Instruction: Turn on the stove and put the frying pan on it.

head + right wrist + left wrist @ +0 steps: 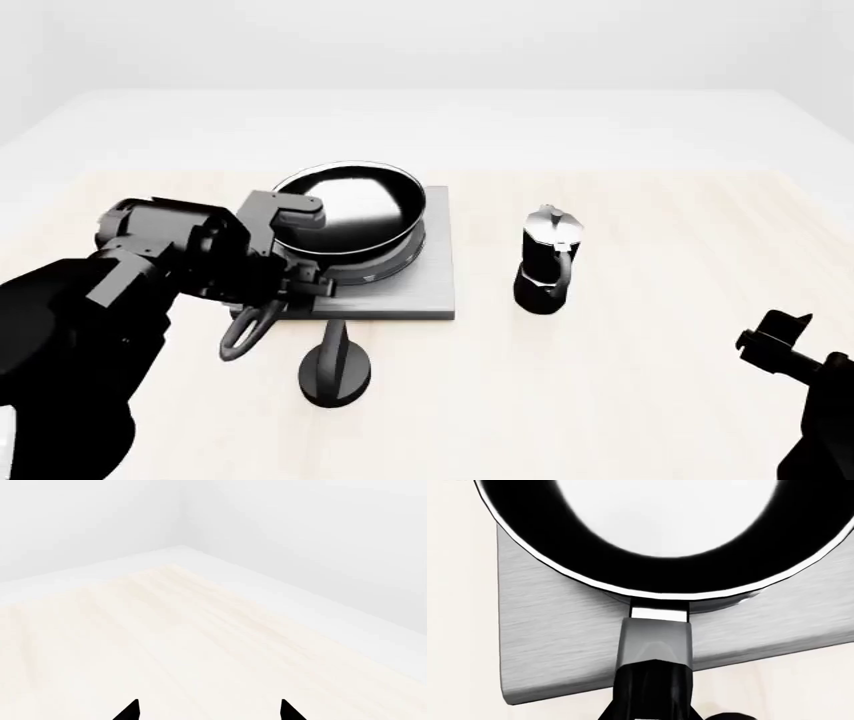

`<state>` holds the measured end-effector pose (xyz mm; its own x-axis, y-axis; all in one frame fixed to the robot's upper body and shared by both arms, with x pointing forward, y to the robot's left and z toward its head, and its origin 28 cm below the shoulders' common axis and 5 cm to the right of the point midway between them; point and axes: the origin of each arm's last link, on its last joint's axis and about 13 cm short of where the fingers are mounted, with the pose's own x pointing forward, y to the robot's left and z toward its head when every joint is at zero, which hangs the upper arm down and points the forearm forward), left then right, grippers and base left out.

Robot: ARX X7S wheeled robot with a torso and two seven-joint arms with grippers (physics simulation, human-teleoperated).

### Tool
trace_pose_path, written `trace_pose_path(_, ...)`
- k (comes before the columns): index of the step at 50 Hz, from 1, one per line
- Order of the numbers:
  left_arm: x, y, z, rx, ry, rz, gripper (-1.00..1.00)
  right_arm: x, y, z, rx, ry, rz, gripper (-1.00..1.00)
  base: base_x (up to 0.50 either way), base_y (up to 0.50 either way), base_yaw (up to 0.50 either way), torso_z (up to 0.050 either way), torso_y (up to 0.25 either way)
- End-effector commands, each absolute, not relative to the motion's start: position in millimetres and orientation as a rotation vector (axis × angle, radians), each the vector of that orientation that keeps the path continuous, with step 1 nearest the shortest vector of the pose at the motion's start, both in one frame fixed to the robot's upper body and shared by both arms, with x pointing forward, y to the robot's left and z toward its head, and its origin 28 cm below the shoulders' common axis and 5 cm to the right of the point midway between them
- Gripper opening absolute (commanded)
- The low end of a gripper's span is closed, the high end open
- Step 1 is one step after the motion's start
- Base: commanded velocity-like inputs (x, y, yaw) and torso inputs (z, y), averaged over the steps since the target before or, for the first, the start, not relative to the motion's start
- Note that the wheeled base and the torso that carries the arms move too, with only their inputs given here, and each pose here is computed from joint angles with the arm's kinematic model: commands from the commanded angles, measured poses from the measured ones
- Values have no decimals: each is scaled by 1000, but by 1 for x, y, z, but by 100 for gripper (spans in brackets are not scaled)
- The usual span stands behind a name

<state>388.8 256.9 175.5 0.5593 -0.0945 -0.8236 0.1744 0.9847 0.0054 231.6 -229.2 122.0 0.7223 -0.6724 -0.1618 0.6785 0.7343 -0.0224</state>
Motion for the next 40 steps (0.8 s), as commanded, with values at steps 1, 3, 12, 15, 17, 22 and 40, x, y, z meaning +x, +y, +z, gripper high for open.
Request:
trace_pose_path(1, 390, 249, 175, 56, 964, -212, -100, 231, -230, 122, 40, 162, -747, 100, 0, 0, 0, 0, 0)
trace_pose_path(3, 391, 248, 178, 59, 959, -233, 100, 232, -230, 122, 39, 163, -747, 100, 0, 0, 0, 0, 0)
trace_pose_path(12, 381, 251, 208, 47, 908, -335, 100, 231, -230, 120, 40, 166, -747, 100, 0, 0, 0, 0, 0)
trace_pose_path(15, 371, 250, 230, 39, 860, -458, 100, 232, -229, 120, 39, 167, -746, 100, 0, 0, 0, 0, 0)
trace_pose_path(17, 363, 250, 247, 52, 837, -501, 100, 232, -229, 120, 38, 168, -745, 100, 0, 0, 0, 0, 0)
trace_pose_path(22, 341, 252, 292, 64, 778, -541, 100, 232, -229, 121, 33, 166, -743, 100, 0, 0, 0, 0, 2)
trace_pose_path(40, 243, 243, 395, 99, 373, -694, 100, 232, -224, 130, 20, 150, -719, 100, 0, 0, 0, 0, 0)
